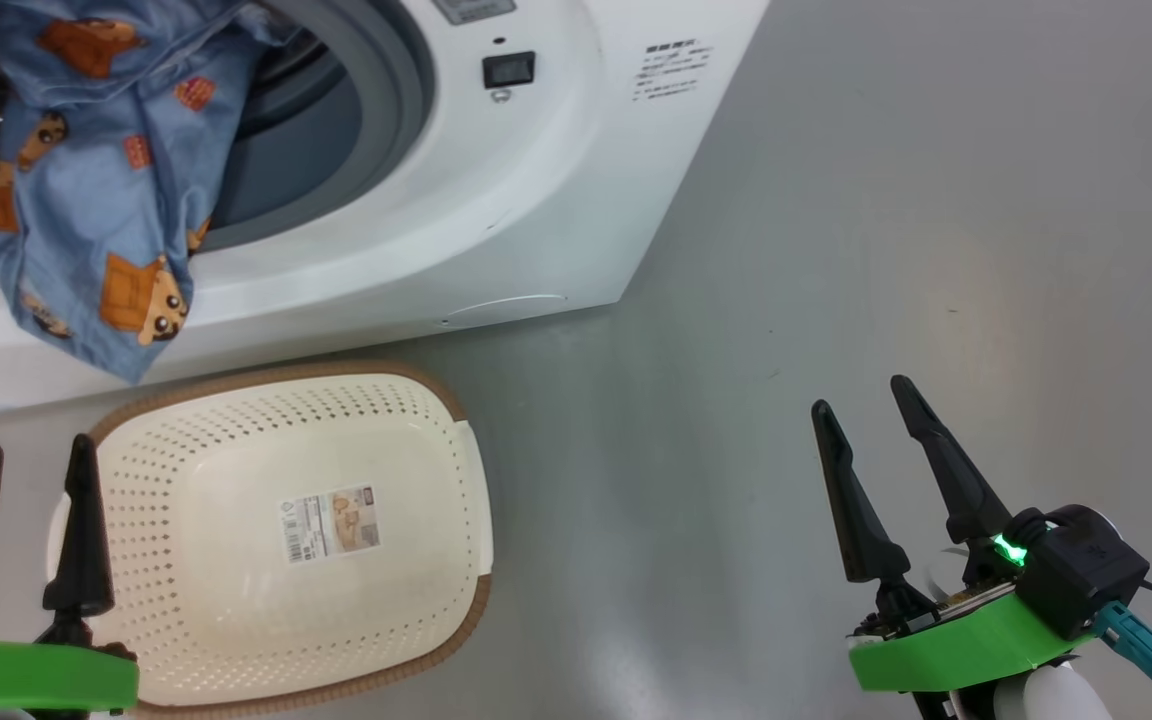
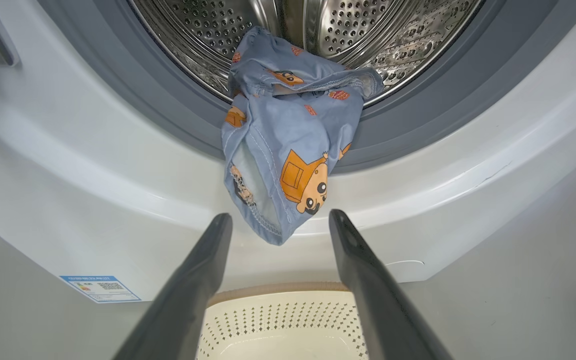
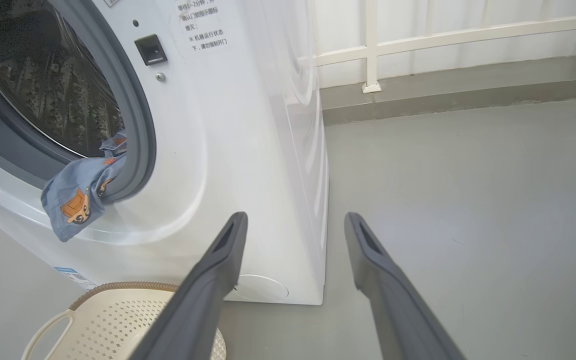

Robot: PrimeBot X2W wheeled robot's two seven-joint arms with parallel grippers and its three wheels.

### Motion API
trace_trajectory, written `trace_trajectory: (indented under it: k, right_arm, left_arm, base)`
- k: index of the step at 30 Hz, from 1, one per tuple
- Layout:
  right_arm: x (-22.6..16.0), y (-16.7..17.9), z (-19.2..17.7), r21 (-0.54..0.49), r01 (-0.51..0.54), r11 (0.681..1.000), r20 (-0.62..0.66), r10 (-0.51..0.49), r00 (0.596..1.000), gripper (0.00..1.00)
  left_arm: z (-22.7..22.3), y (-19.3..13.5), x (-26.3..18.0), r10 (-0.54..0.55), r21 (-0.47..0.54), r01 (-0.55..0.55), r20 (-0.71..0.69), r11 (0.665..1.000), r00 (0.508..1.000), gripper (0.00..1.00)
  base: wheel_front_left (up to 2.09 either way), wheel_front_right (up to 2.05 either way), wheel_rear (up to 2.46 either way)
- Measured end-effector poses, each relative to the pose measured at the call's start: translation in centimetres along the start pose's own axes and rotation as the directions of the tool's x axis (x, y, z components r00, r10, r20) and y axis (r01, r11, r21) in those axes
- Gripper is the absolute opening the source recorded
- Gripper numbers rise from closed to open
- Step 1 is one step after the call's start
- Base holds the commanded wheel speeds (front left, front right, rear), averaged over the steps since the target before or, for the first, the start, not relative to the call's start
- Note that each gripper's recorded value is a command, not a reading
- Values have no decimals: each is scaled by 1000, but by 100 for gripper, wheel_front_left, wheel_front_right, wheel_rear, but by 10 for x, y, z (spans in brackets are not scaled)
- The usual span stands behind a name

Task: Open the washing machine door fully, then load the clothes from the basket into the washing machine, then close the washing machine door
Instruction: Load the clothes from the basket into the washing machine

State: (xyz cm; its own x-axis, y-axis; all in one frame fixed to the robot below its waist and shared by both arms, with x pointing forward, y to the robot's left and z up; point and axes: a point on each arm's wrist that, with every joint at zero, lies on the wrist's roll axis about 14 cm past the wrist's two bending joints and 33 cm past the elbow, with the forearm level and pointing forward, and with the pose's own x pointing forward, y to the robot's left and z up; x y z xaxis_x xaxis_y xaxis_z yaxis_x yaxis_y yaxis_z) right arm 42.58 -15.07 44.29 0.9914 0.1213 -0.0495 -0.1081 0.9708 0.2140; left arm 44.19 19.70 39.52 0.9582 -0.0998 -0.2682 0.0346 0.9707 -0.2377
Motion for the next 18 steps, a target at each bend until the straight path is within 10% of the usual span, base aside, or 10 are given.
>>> trace_trajectory:
  k: [18]
  right_arm:
    - [-14, -14, 10, -14, 51, 999, 12, -51, 999, 100]
  left_arm:
    - [5, -32, 63, -108, 61, 111, -48, 992, 993, 100]
  base:
    - [0, 0, 0]
